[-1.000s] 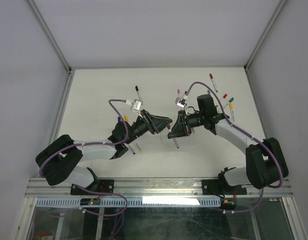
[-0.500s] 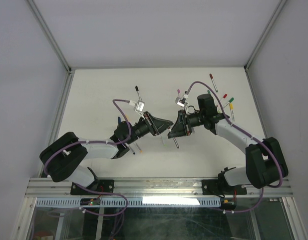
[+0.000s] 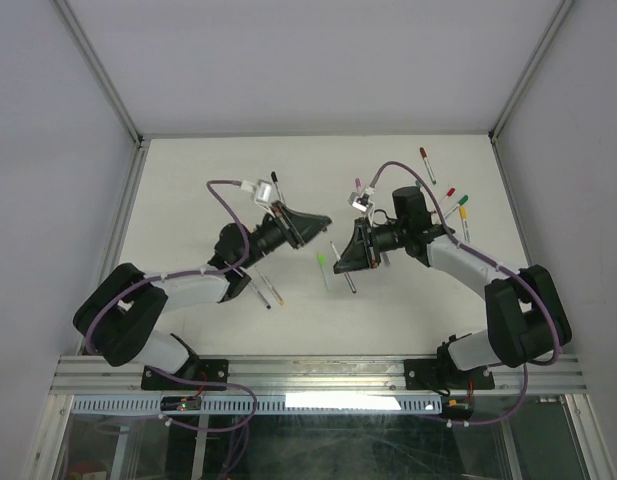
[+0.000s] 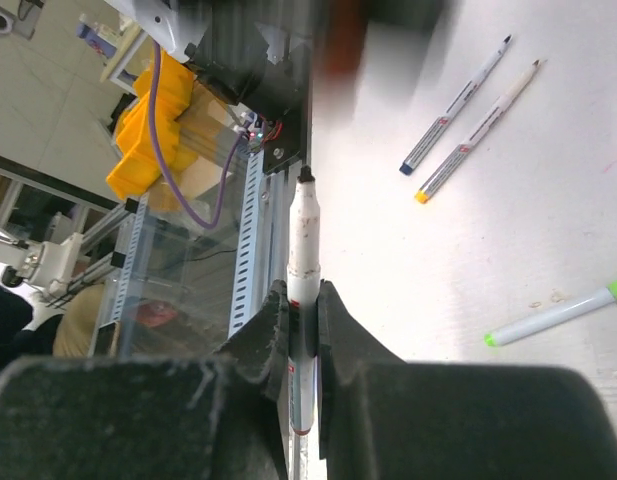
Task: Open the pen caps
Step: Open the pen cap from the pen, then place the pen cap at the center of the board.
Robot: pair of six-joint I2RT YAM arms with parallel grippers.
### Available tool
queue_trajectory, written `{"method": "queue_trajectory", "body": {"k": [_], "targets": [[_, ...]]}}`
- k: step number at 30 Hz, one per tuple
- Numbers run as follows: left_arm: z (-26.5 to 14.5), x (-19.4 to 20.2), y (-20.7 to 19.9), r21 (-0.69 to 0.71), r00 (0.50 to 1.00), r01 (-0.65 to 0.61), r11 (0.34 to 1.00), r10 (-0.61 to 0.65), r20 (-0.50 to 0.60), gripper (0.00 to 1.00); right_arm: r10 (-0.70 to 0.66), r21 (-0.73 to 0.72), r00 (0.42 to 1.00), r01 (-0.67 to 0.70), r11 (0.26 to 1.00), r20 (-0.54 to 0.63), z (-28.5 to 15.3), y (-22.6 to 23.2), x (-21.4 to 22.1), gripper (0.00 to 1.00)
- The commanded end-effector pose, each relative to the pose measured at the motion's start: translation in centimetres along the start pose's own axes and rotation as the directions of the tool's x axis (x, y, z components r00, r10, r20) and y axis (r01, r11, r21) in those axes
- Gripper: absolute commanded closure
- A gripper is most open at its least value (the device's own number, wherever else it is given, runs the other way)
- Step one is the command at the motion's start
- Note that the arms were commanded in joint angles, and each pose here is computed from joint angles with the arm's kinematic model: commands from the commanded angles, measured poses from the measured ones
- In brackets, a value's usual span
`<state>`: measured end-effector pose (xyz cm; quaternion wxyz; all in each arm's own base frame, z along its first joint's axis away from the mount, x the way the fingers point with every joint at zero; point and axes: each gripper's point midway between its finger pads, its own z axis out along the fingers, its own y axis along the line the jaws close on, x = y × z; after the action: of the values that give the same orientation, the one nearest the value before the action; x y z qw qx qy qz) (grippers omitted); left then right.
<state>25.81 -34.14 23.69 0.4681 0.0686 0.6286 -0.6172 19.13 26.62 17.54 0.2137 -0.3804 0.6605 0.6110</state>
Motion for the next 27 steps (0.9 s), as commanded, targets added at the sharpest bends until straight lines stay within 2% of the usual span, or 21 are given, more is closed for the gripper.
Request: {"method": "queue_trajectory", "body": {"k": [1,5,10,14,15,21,24,27], "targets": [[0.1,-14.3,-1.3,-0.052,0.906,-0.232,0.971,0.236,0.353,1.0,0.027,-0.083,0.999,-0.029,0.996,-0.024,0.4,1.2,0.4,1.0],[-0.4,-20.7,-2.4,-0.093,0.829,-0.292,0.952,0.3,0.472,1.0,0.03,-0.085,0.999,-0.033,0.996,-0.034,0.8,1.2,0.6,1.0],[-2.0,-22.1,-2.7,-0.144,0.811,-0.298,0.944,0.329,0.483,1.0,0.014,-0.035,0.999,-0.015,0.999,-0.029,0.7,0.6,0.6,1.0],[-5.2,-19.4,0.2,-0.258,0.84,-0.228,0.939,0.324,0.435,1.0,0.007,0.037,1.0,-0.006,0.999,-0.026,0.8,-0.5,0.6,1.0],[-5.9,-18.6,1.0,-0.287,0.851,-0.209,0.935,0.319,0.417,0.96,0.008,0.05,1.0,-0.007,0.999,-0.028,0.9,-0.6,0.6,1.0],[-8.9,-12.6,5.5,-0.423,0.937,-0.13,0.897,0.25,0.243,0.94,0.025,0.094,0.999,-0.021,0.995,-0.037,1.1,-1.7,0.6,1.0],[-9.7,-9.6,9.0,-0.514,0.973,-0.075,0.854,0.175,0.148,0.94,0.031,0.11,0.999,-0.026,0.994,-0.043,1.2,-2.0,0.7,1.0],[-10.4,-6.9,12.7,-0.622,0.994,-0.034,0.782,0.091,0.06,0.98,0.027,0.122,0.999,-0.022,0.992,-0.044,1.1,-2.3,0.7,1.0]]}}
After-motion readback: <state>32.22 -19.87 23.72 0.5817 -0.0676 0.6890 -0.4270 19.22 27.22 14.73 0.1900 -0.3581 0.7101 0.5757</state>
